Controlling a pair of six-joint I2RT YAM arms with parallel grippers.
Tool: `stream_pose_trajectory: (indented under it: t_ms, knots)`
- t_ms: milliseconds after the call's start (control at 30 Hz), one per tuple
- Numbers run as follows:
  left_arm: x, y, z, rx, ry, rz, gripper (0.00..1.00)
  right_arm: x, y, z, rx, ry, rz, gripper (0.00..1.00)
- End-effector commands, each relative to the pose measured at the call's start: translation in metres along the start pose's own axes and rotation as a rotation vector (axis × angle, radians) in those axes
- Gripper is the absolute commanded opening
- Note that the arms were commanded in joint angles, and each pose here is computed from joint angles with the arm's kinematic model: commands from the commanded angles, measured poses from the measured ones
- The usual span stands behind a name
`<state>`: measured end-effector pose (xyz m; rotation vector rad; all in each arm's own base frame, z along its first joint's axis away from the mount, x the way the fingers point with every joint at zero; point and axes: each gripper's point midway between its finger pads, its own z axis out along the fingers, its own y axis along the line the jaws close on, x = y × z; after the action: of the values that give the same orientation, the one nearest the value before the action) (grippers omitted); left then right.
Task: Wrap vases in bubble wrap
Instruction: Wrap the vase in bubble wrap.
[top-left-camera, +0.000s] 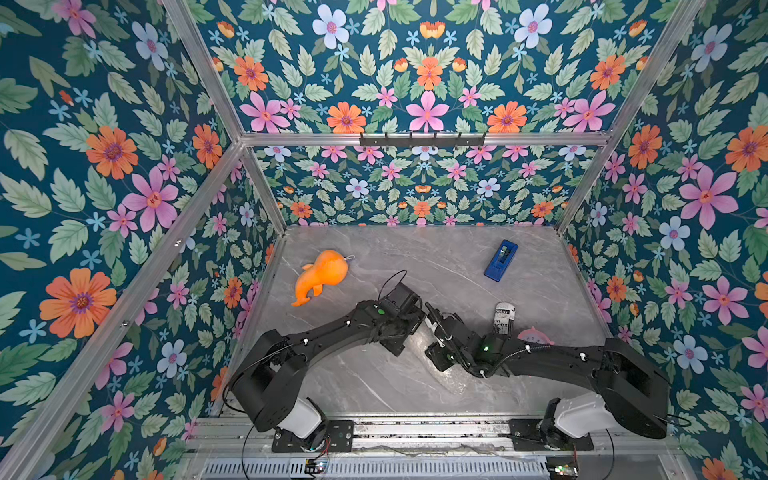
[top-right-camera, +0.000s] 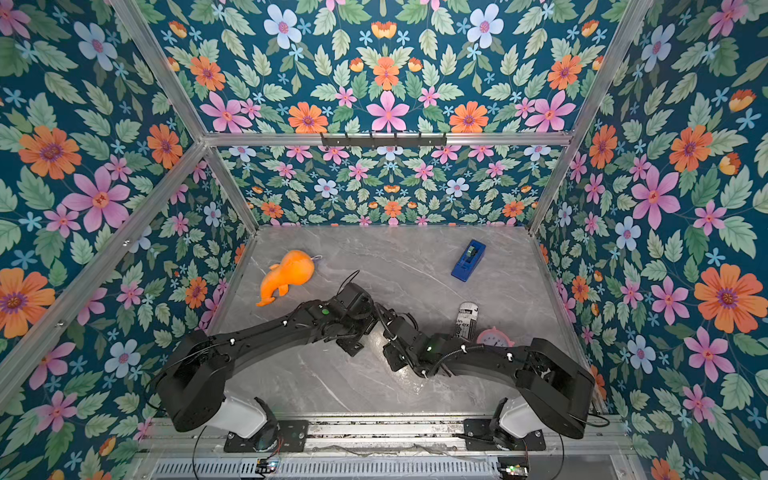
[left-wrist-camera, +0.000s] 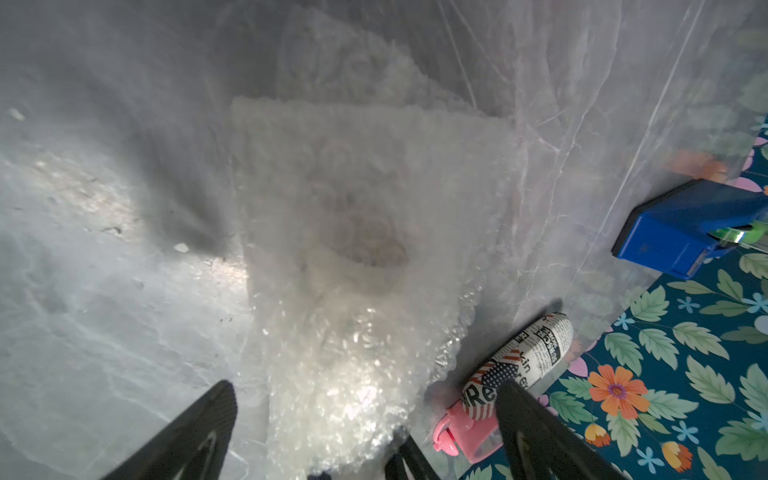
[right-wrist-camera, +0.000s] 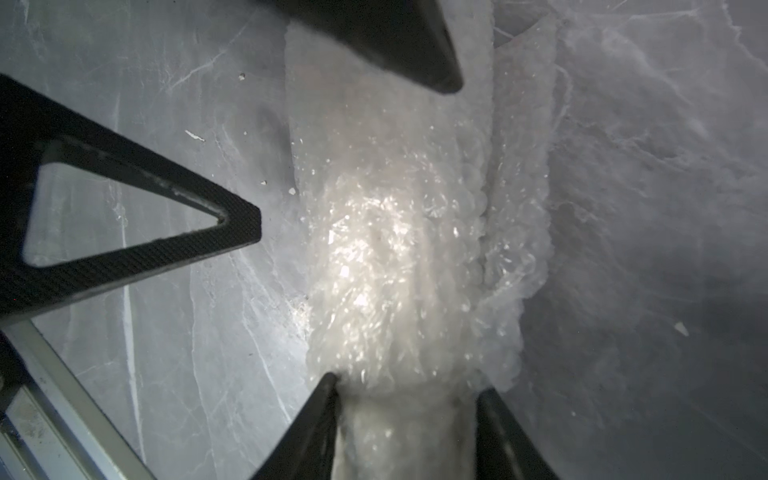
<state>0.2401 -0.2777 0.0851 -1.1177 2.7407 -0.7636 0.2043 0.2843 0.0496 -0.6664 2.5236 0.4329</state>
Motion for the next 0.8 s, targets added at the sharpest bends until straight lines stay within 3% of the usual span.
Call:
stream_pose_trajectory:
  t_ms: [0, 167, 300, 533, 767]
  knots:
    - [-0.004, 0.007, 0.006, -0.037, 0.019, -0.006, 0.99, 0.064, -0.036, -0.001, 0.152, 0.238, -0.037, 0.43]
    - [-0.005, 0.021, 0.021, -0.174, 0.072, -0.036, 0.99, 0.064, -0.036, -0.001, 0.162, 0.229, -0.047, 0.42]
    - [0.000, 0.011, 0.037, -0.149, 0.144, -0.041, 0.99, 0.066, -0.035, 0.000, 0.166, 0.226, -0.059, 0.42]
    - [-0.005, 0.014, 0.035, -0.203, 0.114, -0.027, 1.00, 0.070, -0.034, 0.000, 0.188, 0.225, -0.091, 0.41]
    - [0.003, 0.029, 0.036, -0.277, 0.153, -0.064, 0.99, 0.072, -0.033, 0.002, 0.203, 0.229, -0.105, 0.40]
